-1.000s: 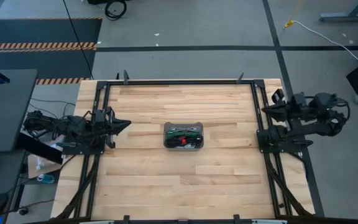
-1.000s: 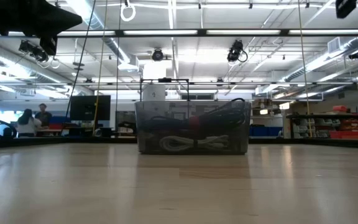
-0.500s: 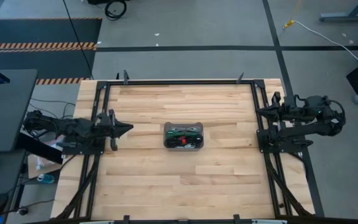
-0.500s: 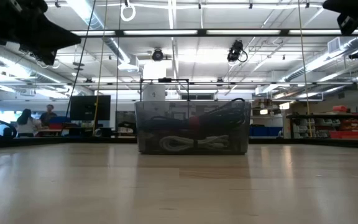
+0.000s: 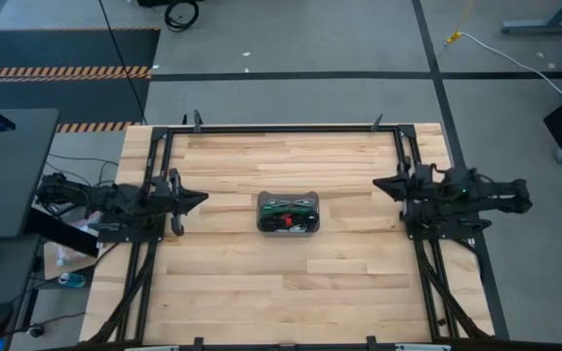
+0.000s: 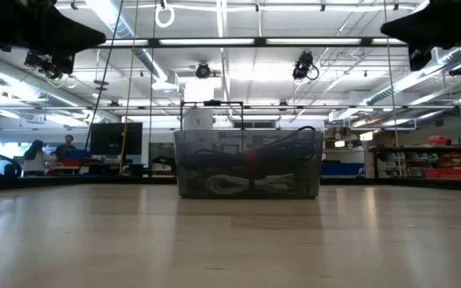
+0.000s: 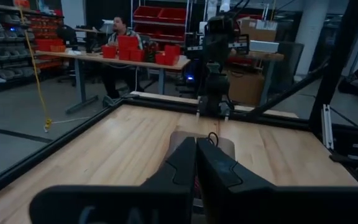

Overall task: Pick and place USB-C Cables
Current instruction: Return to Home Position

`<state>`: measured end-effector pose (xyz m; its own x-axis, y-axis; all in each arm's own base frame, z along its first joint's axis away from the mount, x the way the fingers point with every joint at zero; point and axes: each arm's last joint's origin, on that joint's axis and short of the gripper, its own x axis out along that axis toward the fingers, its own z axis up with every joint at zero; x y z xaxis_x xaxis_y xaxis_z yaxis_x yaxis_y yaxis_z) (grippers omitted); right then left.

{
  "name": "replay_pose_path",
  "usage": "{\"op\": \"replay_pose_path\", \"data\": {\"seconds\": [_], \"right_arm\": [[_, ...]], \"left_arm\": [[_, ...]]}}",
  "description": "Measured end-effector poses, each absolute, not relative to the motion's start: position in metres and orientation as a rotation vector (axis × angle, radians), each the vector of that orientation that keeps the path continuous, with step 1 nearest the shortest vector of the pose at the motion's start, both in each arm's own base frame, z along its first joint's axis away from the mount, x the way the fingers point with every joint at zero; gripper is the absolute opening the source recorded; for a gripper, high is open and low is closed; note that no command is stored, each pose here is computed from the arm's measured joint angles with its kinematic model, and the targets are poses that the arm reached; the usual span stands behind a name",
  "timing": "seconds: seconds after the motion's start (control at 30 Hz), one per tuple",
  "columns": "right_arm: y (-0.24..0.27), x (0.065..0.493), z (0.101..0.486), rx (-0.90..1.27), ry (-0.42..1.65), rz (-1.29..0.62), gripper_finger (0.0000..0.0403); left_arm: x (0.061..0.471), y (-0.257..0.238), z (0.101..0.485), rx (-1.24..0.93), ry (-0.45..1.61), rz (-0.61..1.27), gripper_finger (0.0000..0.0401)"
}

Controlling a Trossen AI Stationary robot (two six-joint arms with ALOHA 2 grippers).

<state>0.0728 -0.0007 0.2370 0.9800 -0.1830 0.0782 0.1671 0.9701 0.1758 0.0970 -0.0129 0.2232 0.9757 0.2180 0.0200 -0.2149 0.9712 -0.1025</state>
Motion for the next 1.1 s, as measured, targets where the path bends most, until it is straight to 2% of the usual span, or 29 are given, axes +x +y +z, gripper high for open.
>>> {"op": "replay_pose_path", "data": {"seconds": [0.27,0.57,0.77,0.93,1.1], "right_arm": [[0.001,0.089,0.201,0.228,-0.085,-0.16,0.0],[0.002,0.097,0.171,0.2,-0.07,-0.162,0.0],[0.0,0.097,0.174,0.092,-0.093,-0.237,0.0],[-0.001,0.097,0.174,0.09,-0.093,-0.257,0.0],[-0.001,0.097,0.171,0.095,-0.069,-0.257,0.0]], "left_arm": [[0.097,-0.013,0.223,-0.076,-0.024,0.219,0.002],[0.097,-0.013,0.222,-0.101,-0.018,0.219,0.0016],[0.104,-0.014,0.221,-0.096,0.0,0.229,0.002],[0.112,-0.015,0.222,-0.088,-0.012,0.296,0.0017],[0.118,-0.017,0.21,-0.014,0.113,0.298,0.0019]]}}
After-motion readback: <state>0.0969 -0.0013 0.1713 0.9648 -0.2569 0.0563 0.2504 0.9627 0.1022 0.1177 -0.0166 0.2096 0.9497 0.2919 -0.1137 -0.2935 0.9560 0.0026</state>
